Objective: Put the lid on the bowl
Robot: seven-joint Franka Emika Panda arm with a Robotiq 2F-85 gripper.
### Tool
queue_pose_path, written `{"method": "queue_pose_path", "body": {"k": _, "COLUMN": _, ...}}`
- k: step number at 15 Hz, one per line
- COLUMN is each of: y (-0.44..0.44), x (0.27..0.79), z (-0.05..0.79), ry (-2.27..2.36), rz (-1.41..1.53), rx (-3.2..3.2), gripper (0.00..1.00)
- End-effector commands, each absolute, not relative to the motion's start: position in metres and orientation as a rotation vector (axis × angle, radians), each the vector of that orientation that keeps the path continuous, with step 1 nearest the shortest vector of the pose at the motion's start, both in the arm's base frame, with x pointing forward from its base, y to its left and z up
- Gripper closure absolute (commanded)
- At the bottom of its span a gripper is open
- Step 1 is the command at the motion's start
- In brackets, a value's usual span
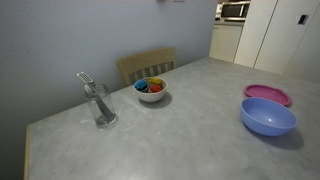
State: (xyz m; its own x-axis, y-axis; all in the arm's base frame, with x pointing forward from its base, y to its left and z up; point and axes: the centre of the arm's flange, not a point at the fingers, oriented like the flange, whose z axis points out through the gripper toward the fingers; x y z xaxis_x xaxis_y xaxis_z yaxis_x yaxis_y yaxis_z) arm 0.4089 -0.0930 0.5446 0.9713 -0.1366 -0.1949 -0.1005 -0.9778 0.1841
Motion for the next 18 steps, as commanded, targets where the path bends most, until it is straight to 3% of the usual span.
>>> {"method": "queue_pose_path", "body": {"k": 1, "y": -0.098, "x": 0.42, "z": 0.533, "ry": -0.191, "rz": -0.303, "rx": 2.945, "gripper": 0.0}}
{"method": "queue_pose_path", "body": {"k": 18, "y": -0.122, "x": 0.498, "z": 0.405, "ry": -0.293, "rz": -0.531, "rx": 2.932, "gripper": 0.0}}
